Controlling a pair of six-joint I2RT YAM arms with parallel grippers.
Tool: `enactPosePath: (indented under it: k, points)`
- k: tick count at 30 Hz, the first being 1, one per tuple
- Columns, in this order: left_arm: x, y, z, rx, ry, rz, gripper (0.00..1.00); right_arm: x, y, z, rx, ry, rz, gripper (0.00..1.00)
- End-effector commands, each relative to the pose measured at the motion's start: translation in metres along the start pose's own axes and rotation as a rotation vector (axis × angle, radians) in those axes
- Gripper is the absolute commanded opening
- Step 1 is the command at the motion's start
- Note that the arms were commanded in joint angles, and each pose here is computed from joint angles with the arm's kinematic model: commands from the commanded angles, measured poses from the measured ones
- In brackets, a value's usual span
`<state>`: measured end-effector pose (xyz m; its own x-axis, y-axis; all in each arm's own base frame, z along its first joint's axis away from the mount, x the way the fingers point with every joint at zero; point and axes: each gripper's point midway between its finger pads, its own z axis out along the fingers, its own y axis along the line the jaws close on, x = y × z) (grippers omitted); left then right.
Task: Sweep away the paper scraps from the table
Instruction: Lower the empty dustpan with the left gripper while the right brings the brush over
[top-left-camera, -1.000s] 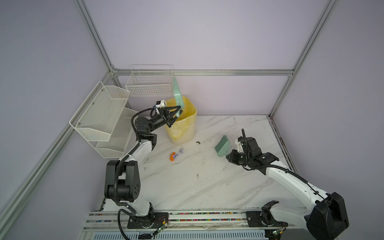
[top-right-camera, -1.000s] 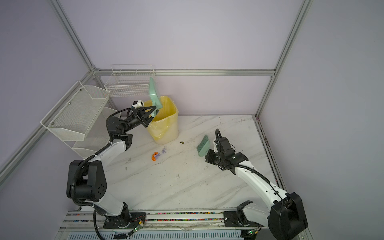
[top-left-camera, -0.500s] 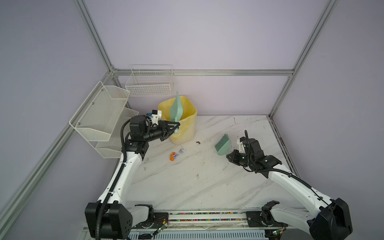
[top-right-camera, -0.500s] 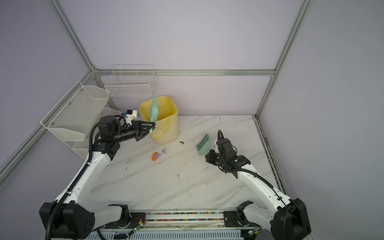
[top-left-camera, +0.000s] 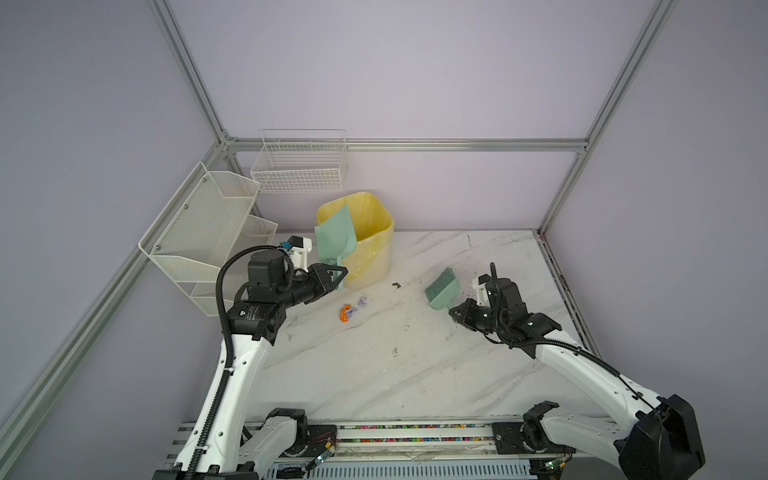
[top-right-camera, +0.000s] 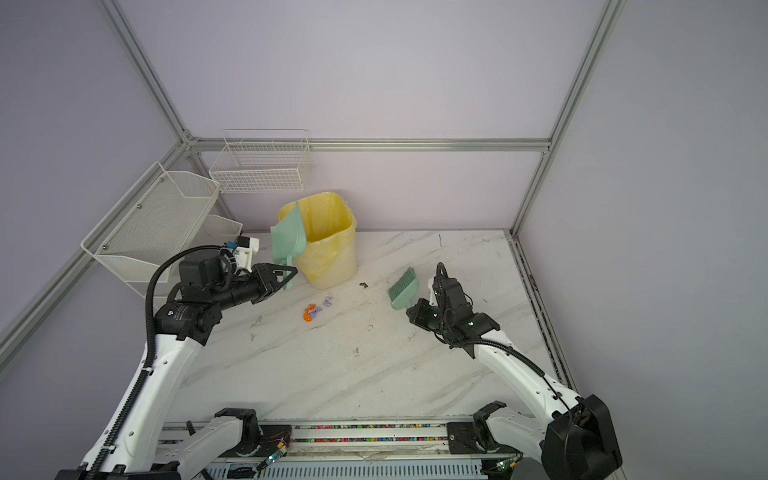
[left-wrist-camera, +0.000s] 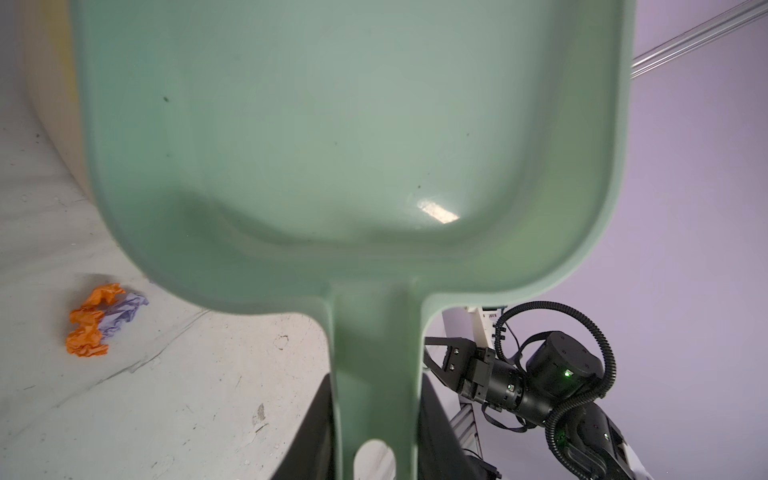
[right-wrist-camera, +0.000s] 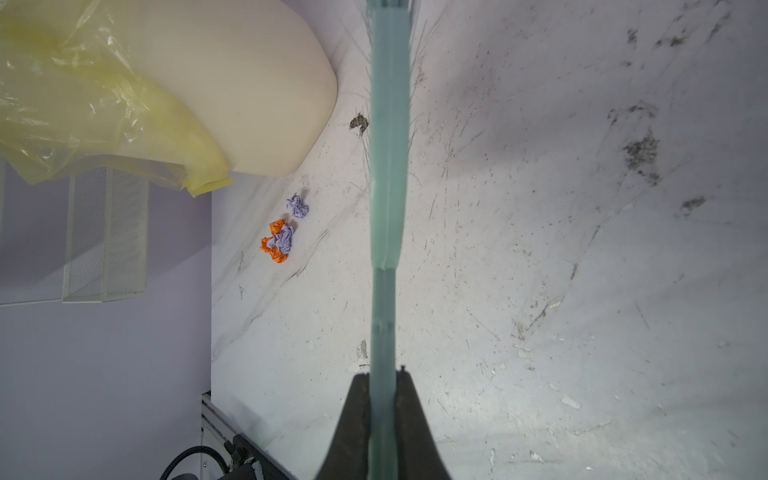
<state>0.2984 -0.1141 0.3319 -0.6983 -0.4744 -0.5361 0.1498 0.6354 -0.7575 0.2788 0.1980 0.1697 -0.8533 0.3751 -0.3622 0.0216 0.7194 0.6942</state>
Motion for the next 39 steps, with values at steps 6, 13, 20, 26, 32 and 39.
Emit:
enactPosePath:
  k: [6, 13, 20, 26, 32, 39]
  points:
    - [0.007, 0.021, -0.017, -0.146, -0.022, 0.083, 0.13, -0.002, 0.031, -0.010, -0.096, -0.011, 0.021, 0.00]
    - [0.015, 0.056, -0.032, -0.340, -0.045, 0.084, 0.12, 0.020, 0.051, 0.000, -0.123, 0.050, -0.013, 0.00]
    - [0.034, 0.085, -0.039, -0.446, -0.015, 0.049, 0.12, 0.047, 0.072, 0.020, -0.144, 0.126, -0.049, 0.00]
    - [0.044, 0.102, -0.045, -0.506, -0.014, 0.035, 0.12, 0.065, 0.090, 0.031, -0.204, 0.169, -0.037, 0.00]
    - [0.051, 0.132, -0.051, -0.636, -0.002, -0.013, 0.11, 0.086, 0.095, 0.054, -0.213, 0.212, -0.030, 0.00]
    - [0.055, 0.148, -0.053, -0.698, 0.008, -0.017, 0.11, 0.107, 0.126, 0.070, -0.263, 0.271, -0.079, 0.00]
